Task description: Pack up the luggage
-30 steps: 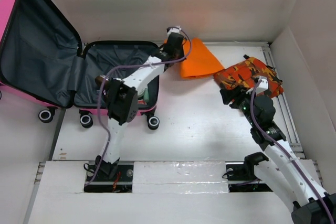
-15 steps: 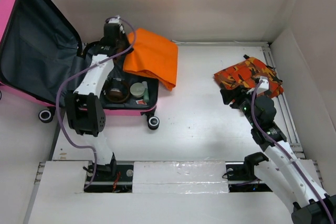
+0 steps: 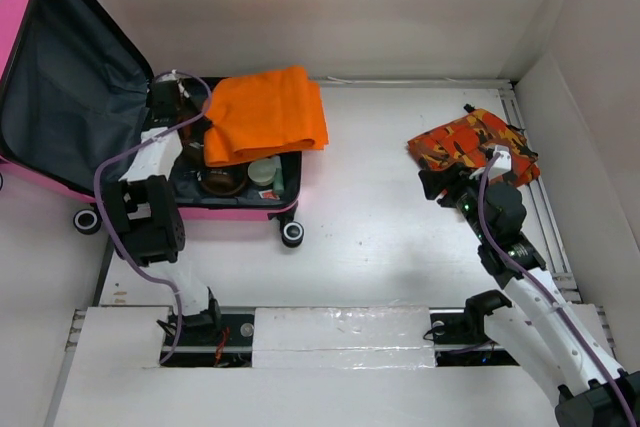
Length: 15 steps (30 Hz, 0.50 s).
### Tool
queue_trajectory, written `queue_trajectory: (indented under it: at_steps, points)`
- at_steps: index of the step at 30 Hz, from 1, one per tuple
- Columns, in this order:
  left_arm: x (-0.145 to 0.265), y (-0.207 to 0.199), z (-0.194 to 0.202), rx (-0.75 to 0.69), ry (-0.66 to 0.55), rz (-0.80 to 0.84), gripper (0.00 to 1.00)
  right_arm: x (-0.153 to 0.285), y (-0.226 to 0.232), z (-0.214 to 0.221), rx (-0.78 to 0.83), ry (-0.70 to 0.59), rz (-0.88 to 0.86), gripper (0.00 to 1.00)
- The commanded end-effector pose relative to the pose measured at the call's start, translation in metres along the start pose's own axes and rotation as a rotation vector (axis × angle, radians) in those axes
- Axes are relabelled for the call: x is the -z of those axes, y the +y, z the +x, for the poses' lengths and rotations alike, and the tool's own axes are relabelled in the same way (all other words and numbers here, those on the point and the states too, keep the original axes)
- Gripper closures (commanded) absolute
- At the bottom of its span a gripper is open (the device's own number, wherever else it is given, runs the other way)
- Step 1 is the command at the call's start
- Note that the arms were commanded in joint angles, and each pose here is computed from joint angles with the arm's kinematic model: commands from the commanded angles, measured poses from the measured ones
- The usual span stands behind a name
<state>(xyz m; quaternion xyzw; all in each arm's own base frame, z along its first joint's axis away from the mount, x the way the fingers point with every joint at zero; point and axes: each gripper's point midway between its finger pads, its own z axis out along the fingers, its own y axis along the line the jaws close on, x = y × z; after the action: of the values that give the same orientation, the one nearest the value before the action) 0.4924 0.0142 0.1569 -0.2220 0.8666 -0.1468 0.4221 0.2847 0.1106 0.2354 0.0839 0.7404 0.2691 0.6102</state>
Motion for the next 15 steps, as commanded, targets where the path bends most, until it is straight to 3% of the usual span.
queue_trajectory:
  at_steps: [1,8,15]
  points:
    - [0.023,0.044,-0.067,0.016,-0.231,-0.136,1.0,0.0,0.009,-0.013,-0.009,-0.036,-0.033,0.39]
    - [0.019,0.092,-0.068,0.047,-0.25,-0.335,1.0,-0.001,0.008,-0.011,-0.01,-0.028,-0.029,0.39]
    - [0.043,0.117,-0.077,0.178,-0.336,-0.525,1.0,-0.004,0.005,-0.007,-0.01,-0.012,-0.019,0.39]
